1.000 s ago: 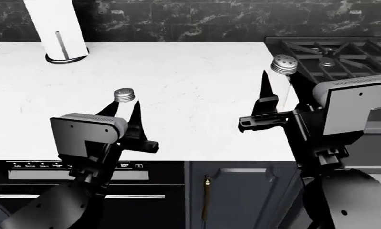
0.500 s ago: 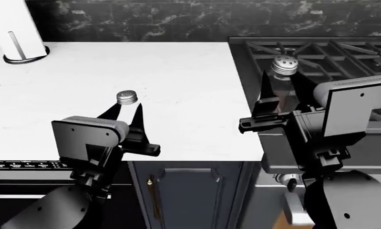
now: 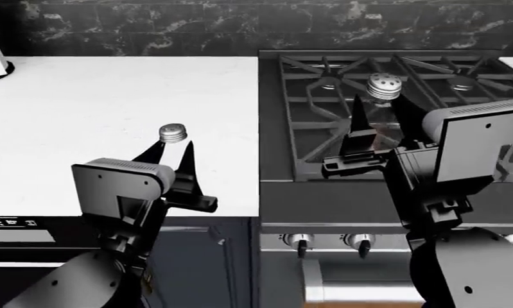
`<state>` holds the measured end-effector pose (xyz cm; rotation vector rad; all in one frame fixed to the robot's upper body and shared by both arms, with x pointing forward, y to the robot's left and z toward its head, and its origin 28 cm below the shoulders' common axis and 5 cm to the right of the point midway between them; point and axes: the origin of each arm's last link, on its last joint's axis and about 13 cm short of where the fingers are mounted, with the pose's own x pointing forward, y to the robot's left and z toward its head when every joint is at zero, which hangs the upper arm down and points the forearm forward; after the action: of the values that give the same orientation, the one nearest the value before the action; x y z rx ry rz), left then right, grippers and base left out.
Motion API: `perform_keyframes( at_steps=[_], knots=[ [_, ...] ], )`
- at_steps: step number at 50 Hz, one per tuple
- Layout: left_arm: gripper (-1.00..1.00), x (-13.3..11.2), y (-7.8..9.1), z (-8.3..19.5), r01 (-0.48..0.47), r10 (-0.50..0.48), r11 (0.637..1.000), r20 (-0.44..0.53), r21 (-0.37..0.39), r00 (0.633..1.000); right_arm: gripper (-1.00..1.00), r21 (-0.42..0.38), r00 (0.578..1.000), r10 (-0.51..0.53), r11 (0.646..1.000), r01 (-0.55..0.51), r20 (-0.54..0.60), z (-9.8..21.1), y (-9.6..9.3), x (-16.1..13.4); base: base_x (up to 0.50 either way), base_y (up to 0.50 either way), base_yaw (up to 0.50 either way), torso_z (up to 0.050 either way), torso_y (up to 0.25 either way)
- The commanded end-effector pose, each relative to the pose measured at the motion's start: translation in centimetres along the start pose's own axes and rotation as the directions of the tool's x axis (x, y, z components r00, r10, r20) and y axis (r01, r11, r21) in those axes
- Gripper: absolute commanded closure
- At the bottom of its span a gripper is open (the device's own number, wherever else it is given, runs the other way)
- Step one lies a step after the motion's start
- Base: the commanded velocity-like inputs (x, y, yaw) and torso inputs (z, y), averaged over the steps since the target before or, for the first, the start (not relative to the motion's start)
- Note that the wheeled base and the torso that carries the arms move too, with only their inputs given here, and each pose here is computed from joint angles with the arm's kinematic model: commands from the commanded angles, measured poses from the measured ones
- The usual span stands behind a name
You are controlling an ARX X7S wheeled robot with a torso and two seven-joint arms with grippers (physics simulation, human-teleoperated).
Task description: Pick and place the shaker into the drawer. Then close the cabinet.
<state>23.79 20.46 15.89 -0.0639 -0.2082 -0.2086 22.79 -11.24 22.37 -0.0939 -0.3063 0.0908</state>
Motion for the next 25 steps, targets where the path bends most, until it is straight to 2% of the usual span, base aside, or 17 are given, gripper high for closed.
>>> perform_keyframes(
  at_steps=[1,25],
  knots=[
    [1.0,-0.08,-0.18,0.02,0.003,-0.003,1.0,-0.001,-0.011,1.0,1.0,-0.002,1.0,-0.008,1.0,0.008,0.002,-0.03,-0.13,-0.09,0.0,-0.5,0.0,0.0,0.0],
    [1.0,-0.17,-0.25,-0.08,0.007,-0.007,1.0,-0.006,-0.017,1.0,1.0,0.002,1.0,-0.006,1.0,0.006,-0.004,-0.18,0.02,-0.08,0.0,-0.5,0.0,0.0,0.0]
  ],
)
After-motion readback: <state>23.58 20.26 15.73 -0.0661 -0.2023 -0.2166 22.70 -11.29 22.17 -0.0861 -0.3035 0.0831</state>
